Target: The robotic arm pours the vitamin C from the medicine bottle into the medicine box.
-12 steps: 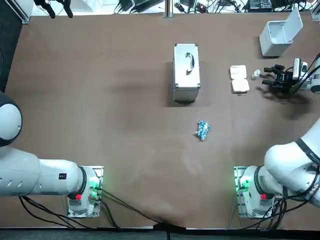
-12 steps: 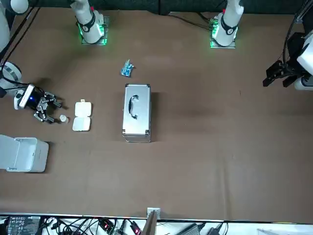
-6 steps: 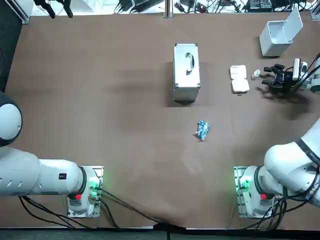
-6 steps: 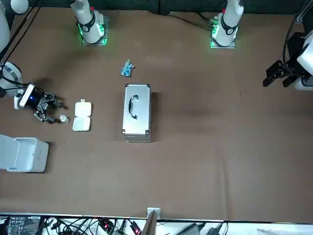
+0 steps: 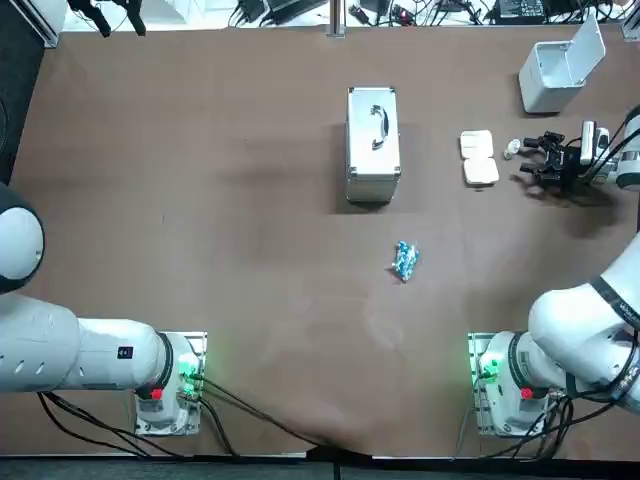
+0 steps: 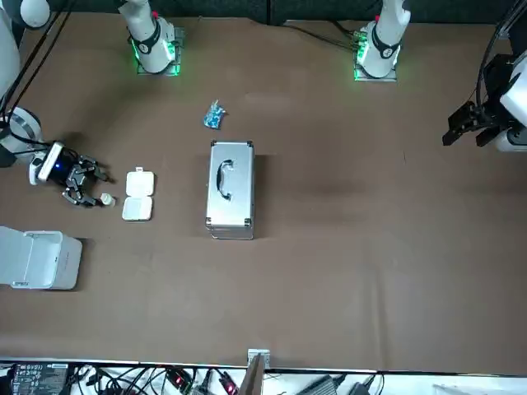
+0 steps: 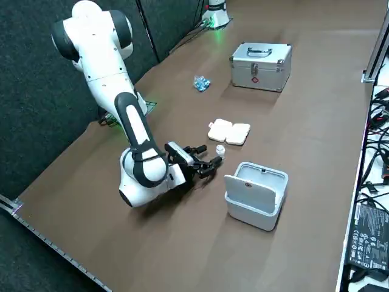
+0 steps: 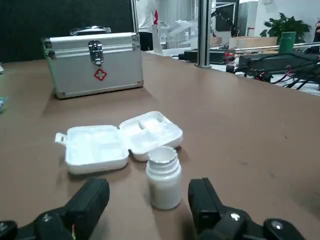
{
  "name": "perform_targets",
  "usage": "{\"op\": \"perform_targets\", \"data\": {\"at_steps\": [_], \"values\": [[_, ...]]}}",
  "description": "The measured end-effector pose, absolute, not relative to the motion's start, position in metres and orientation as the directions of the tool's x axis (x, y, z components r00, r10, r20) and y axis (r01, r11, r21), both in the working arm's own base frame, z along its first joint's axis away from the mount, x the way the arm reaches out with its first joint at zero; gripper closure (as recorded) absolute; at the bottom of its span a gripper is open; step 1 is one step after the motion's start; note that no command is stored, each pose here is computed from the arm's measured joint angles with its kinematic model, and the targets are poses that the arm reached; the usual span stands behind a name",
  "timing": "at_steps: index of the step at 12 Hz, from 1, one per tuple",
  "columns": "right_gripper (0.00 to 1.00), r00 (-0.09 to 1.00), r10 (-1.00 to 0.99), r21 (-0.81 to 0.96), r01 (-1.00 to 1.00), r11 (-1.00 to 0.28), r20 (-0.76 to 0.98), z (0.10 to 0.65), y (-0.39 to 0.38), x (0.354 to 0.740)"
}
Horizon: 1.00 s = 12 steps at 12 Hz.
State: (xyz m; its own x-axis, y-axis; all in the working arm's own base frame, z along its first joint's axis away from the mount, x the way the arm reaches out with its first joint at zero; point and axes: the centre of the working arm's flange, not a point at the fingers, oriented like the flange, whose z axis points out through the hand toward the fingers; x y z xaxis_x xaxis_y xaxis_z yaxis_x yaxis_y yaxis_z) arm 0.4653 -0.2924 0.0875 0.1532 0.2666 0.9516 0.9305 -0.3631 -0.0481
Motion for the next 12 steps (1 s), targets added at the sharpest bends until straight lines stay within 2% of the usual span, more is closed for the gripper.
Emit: {"op": "perform_targets", "data": {"at_steps": [12], "values": [[0.13, 0.144, 0.23, -0.045, 0.921, -0.388, 0.963, 0.079, -0.276, 0.48]]}}
